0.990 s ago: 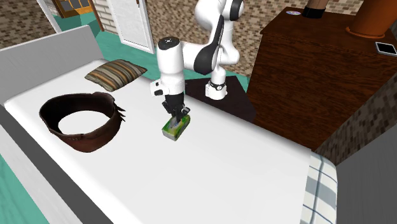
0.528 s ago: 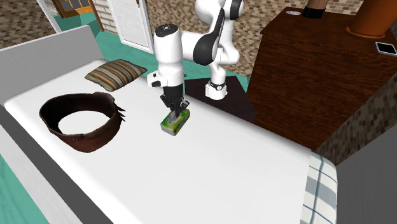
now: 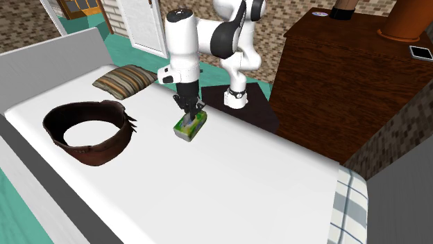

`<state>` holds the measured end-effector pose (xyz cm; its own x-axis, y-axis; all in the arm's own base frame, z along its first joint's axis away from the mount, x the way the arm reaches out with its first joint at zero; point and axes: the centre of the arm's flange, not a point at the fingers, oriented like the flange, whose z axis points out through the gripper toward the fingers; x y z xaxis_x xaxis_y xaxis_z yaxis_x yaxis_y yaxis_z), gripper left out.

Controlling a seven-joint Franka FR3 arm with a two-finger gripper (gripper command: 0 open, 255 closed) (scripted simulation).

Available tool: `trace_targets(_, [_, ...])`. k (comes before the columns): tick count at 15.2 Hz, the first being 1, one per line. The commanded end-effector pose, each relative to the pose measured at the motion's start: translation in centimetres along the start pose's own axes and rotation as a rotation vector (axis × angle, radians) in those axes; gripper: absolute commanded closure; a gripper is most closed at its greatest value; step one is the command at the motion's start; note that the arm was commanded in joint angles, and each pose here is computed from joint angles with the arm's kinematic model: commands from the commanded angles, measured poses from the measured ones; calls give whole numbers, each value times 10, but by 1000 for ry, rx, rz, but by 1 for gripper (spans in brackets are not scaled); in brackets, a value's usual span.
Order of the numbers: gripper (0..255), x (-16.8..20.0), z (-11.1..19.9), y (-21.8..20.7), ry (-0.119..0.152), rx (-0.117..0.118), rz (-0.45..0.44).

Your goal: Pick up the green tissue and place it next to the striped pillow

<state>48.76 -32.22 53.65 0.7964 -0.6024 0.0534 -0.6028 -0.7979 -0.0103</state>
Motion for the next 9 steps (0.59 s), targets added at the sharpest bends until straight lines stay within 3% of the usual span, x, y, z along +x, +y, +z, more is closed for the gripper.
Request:
trace_targets(1, [255,2,-12,-1,0,0,0])
trace_targets(9, [255,-35,-15,84,0,0,0])
